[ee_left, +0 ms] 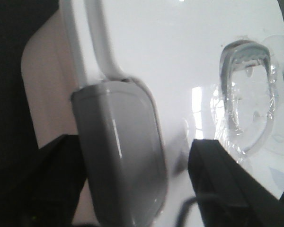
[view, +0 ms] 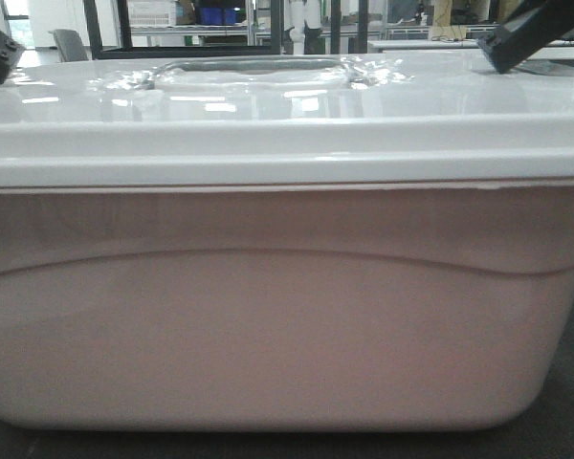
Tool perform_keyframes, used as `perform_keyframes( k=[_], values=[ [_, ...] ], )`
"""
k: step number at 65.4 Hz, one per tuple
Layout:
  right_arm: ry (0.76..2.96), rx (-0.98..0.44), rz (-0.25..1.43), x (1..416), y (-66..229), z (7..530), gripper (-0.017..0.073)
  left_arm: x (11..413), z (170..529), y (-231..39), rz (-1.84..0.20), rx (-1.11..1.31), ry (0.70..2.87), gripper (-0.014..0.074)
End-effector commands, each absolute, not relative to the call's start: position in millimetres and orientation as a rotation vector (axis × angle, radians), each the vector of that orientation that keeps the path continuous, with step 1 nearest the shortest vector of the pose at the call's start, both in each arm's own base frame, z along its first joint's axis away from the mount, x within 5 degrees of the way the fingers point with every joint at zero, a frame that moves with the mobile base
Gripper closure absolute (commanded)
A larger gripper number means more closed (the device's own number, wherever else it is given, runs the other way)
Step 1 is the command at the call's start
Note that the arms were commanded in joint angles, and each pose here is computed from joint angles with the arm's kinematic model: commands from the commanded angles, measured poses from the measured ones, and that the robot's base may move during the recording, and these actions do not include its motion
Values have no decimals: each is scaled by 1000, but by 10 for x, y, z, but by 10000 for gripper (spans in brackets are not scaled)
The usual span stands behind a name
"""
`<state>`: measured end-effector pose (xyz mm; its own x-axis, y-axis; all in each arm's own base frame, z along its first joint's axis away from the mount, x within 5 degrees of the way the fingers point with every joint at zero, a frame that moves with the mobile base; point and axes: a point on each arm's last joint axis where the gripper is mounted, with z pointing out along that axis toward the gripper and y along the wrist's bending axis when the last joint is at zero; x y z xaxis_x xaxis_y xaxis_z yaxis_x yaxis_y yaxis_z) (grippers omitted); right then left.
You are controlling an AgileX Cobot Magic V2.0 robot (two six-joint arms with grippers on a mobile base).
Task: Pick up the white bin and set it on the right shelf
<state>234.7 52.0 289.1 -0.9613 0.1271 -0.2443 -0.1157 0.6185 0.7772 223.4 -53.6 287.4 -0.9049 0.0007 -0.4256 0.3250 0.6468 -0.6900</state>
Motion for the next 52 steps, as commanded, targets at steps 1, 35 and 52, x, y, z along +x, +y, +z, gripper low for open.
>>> perform_keyframes(
  k=[1, 35, 52],
  values=[
    [2495, -21, 1400, 2301, 582, 3074, 124, 2218, 3058, -591, -1212, 252, 2386, 248],
    [2498, -34, 1409, 2291, 586, 3076, 124, 2218, 3058, -591, -1212, 252, 2386, 248],
    [2497, -37, 1408, 2291, 586, 3076, 124, 2218, 3058, -591, -1212, 252, 2386, 340]
  ],
)
